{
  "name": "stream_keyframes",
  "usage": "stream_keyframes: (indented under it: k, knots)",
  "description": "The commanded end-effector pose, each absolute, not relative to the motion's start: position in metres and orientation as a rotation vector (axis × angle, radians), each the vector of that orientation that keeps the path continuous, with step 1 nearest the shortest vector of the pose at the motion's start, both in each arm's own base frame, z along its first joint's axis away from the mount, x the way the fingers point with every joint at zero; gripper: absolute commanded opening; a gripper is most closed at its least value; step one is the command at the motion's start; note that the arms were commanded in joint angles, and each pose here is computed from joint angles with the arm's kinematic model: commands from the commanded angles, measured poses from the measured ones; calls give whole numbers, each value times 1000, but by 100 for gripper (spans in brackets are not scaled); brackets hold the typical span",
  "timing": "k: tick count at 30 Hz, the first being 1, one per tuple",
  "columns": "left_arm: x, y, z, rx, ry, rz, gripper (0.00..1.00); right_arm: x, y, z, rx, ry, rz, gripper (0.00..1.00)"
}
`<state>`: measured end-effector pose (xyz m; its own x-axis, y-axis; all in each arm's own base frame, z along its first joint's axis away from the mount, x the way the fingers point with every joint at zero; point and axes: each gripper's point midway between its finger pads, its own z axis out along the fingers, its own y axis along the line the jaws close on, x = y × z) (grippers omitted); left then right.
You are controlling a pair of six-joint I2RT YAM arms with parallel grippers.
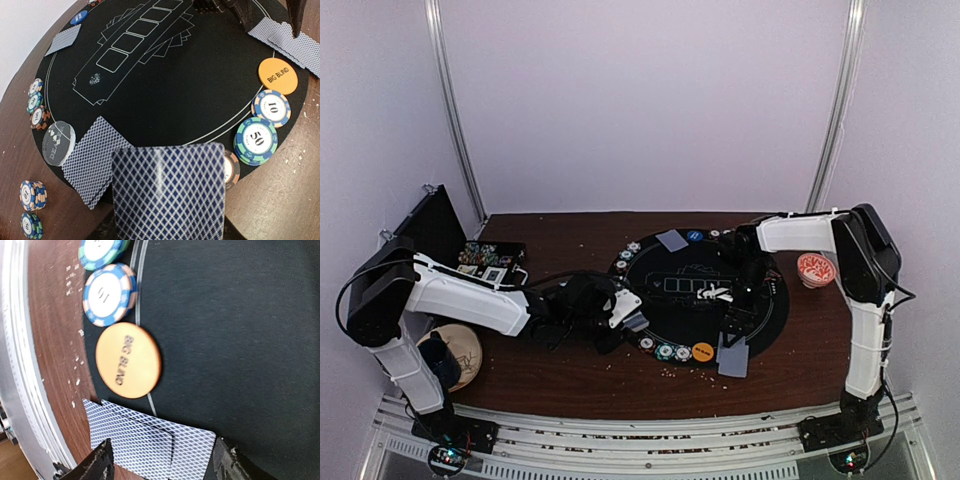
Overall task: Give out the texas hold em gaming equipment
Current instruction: Adjust the poker card in the big blind area.
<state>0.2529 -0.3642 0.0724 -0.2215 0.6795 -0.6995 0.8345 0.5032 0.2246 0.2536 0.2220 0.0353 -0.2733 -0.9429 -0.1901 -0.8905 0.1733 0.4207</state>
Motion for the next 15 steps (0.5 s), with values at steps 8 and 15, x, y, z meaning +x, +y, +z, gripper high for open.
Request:
stream_keyframes:
  k: [8,15]
  knots:
    - [260,-376,94,1203,1906,-276,18,311,220,76,1998,-2592,-391,92]
    - [261,-374,94,1197,1905,-265,17,324,217,112,2140,-2728,-244,100]
